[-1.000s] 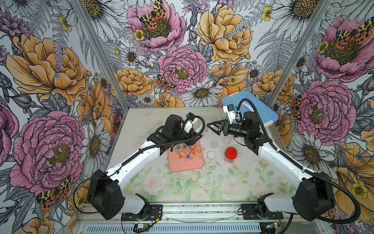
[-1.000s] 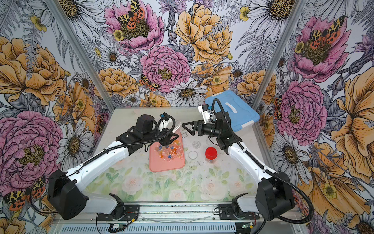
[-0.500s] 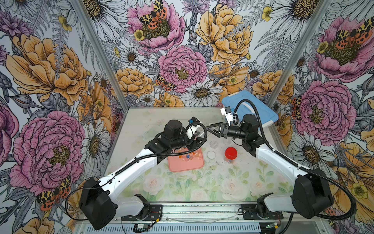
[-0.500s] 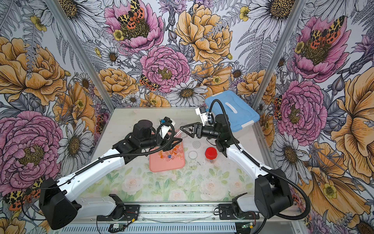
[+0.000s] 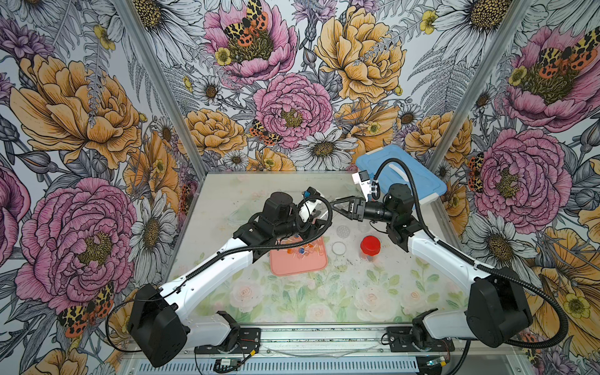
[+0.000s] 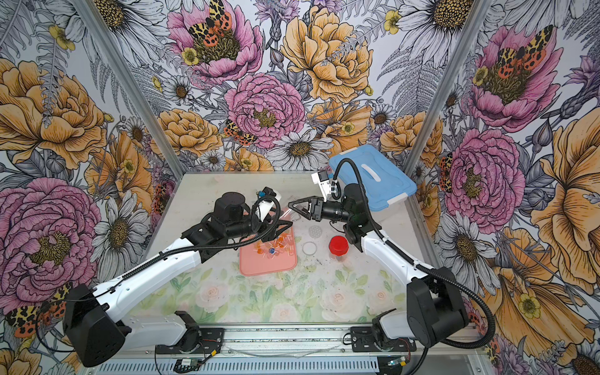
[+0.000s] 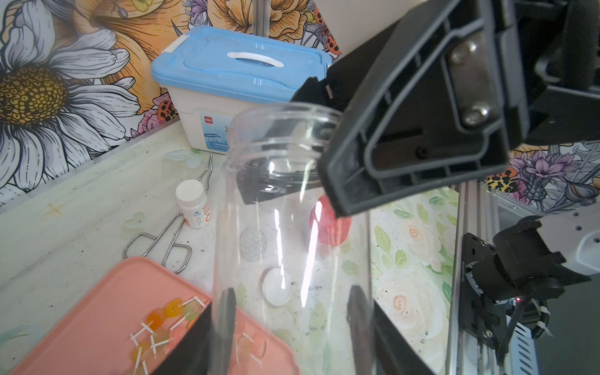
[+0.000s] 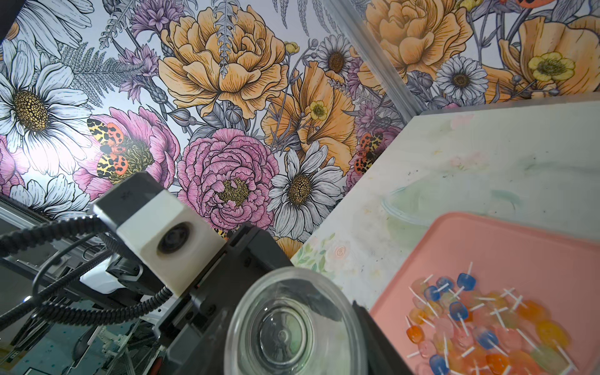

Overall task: Pour the candies out of the jar
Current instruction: Place the jar at the center of the board.

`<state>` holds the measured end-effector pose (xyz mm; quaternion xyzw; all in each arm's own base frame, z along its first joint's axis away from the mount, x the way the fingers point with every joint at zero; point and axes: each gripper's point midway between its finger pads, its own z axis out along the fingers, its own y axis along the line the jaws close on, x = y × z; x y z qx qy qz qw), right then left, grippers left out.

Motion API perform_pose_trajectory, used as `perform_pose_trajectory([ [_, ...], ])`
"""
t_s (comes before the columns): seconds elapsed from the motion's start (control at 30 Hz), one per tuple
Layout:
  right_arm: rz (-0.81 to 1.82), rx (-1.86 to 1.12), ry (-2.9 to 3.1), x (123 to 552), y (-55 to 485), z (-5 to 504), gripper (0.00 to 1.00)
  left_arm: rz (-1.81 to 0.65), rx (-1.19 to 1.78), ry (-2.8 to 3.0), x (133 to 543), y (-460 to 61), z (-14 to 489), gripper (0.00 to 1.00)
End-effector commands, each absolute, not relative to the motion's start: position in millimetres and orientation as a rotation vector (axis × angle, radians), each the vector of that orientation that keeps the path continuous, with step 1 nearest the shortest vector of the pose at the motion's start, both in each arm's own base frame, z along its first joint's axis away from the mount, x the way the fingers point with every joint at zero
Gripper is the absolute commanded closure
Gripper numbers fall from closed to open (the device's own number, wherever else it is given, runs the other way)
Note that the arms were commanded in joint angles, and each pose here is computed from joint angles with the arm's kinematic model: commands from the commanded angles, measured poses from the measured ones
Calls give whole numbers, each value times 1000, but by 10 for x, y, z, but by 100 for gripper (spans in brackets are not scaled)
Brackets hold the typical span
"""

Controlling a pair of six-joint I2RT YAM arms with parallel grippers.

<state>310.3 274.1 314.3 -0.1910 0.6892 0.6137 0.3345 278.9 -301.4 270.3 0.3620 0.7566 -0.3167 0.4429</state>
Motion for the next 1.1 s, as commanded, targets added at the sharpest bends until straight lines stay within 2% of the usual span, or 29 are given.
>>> perform_pose_trajectory([
  [0.0,1599,-515,1784,3114,2771,3158,53,-784,890,1836,2808,-3050,2776,77],
  [0.07,1595,-515,1777,3118,2767,3182,56,-777,880,1839,2820,-3041,2764,60],
  [0.1,1593,-510,1777,3127,2761,3183,57,-770,873,1841,2831,-3029,2756,42],
  [0.13,1589,-506,1777,3137,2755,3179,58,-764,864,1844,2840,-3020,2746,13],
  [0.17,1583,-499,1776,3153,2744,3180,58,-756,855,1849,2853,-3004,2731,1],
  [0.37,1408,-355,1865,3496,2430,2899,60,-748,725,1888,2959,-2770,2644,1],
  [0.53,869,-235,2099,3847,1902,2325,61,-688,440,1965,3201,-2258,2422,1],
  [0.83,353,-192,2182,4100,1349,1984,61,-508,92,2005,3357,-1611,2068,1],
  [1.07,181,-335,2148,4304,1557,2014,61,-510,34,2001,3411,-1571,2018,1],
])
